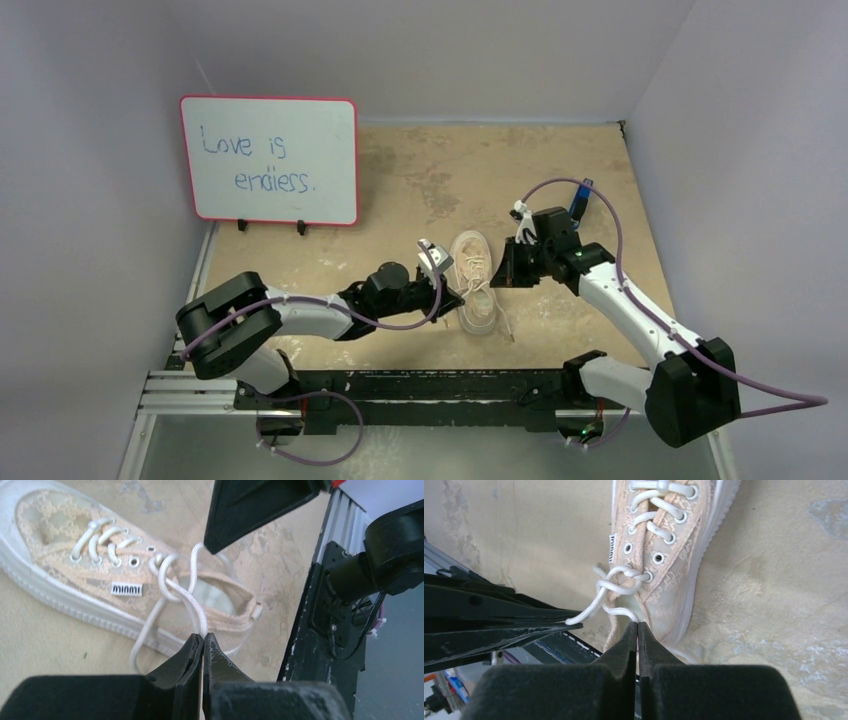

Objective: Tie the shoes

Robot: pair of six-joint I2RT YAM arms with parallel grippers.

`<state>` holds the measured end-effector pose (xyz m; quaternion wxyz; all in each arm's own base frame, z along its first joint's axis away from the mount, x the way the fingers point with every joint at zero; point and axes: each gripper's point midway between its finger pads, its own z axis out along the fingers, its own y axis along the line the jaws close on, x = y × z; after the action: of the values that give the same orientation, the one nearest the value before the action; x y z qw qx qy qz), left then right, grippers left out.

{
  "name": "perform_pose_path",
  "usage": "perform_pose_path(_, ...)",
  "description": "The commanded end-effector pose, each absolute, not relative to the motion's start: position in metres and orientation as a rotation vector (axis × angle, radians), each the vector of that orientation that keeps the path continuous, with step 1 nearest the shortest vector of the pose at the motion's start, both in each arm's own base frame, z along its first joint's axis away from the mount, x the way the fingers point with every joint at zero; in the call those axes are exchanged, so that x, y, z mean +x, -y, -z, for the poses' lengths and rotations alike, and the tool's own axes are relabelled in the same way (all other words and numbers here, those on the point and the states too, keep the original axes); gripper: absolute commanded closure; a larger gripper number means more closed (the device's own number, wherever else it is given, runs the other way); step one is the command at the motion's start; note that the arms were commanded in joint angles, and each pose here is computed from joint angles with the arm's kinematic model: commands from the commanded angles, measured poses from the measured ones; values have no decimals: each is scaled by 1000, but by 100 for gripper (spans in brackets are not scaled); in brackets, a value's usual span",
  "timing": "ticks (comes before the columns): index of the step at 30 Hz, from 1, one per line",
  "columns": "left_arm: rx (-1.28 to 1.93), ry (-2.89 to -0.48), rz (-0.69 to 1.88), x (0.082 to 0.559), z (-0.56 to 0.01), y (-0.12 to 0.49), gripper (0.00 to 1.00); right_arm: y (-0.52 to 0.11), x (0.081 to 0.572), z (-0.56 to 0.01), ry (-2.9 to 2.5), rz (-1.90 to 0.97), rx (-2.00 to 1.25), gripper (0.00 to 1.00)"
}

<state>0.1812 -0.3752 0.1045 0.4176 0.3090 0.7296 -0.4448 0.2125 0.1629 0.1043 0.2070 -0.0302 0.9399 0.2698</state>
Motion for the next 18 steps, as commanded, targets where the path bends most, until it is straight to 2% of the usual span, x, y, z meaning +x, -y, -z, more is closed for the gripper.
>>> perform_pose_path(1,755,-1840,1054,178,-98,368,100,-176,217,-112,-2561,-856,-148,100)
perform_pose_path(4,783,-1880,1029,177,-90,371,97,-183,215,-115,-2545,-917,-192,100)
perform_pose_path(9,791,-1860,981,184,-108,369,73,-182,203,-111,-2579,-929,-264,100)
perform_pose_path(16,783,-1802,990,194,-153,350,56,-179,195,-109,-2600,-928,-267,100)
perform_pose_path(17,752,-1791,1004,202,-163,346,52,-178,194,-109,-2604,-927,-255,100)
perform_pose_path(18,726,-1780,1030,208,-173,343,43,-178,195,-110,-2603,-925,-251,100)
